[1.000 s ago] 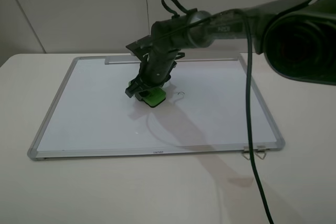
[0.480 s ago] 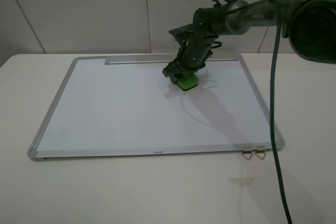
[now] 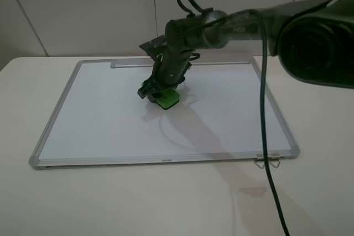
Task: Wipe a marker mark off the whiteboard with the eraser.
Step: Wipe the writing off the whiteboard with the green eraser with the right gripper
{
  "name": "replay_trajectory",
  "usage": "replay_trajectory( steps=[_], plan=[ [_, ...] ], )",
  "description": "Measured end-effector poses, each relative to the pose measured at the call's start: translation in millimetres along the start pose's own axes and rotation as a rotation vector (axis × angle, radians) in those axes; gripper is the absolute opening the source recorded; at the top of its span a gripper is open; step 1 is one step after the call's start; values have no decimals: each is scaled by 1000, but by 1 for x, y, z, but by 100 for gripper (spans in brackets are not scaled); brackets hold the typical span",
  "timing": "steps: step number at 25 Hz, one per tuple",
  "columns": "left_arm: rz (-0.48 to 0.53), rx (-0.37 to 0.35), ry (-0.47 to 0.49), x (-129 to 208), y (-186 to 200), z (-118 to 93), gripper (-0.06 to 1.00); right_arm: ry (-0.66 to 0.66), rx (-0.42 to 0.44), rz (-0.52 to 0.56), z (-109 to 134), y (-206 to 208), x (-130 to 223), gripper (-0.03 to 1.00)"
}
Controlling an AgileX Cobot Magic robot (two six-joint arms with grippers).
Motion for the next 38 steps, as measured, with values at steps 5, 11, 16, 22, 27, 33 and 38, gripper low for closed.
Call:
replay_trajectory(
  steps=[5,11,16,22,27,33,38],
  plan=[
    [0,0,0,0,0,0,78,6,-3,7,4,0,1,59],
    [0,0,0,0,0,0,78,-117,39,42,-46,3,6,59],
    [0,0,0,0,0,0,78,-222,79,77,-98,10,13,59],
    [0,0,0,0,0,0,78,-253,93,83,-106,11,15,59],
    [0,0,0,0,0,0,78,-214,76,84,-77,9,13,59],
    [-1,0,0,0,0,0,78,-140,-10,72,0,4,10,59],
    [-1,0,0,0,0,0,78,-133,-27,54,12,4,8,59]
  ],
)
Point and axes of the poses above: a point on each arm's last joint axis where the gripper is mounted, y pointing back along that axis away from the gripper, z along the wrist's bending axis when the last joint is at zero, x = y × z, the point moved 9 cm from there along -y, pointing out along that axis toward the gripper, and after that the axes turned 13 degrees about -y, right-handed, at the moved point
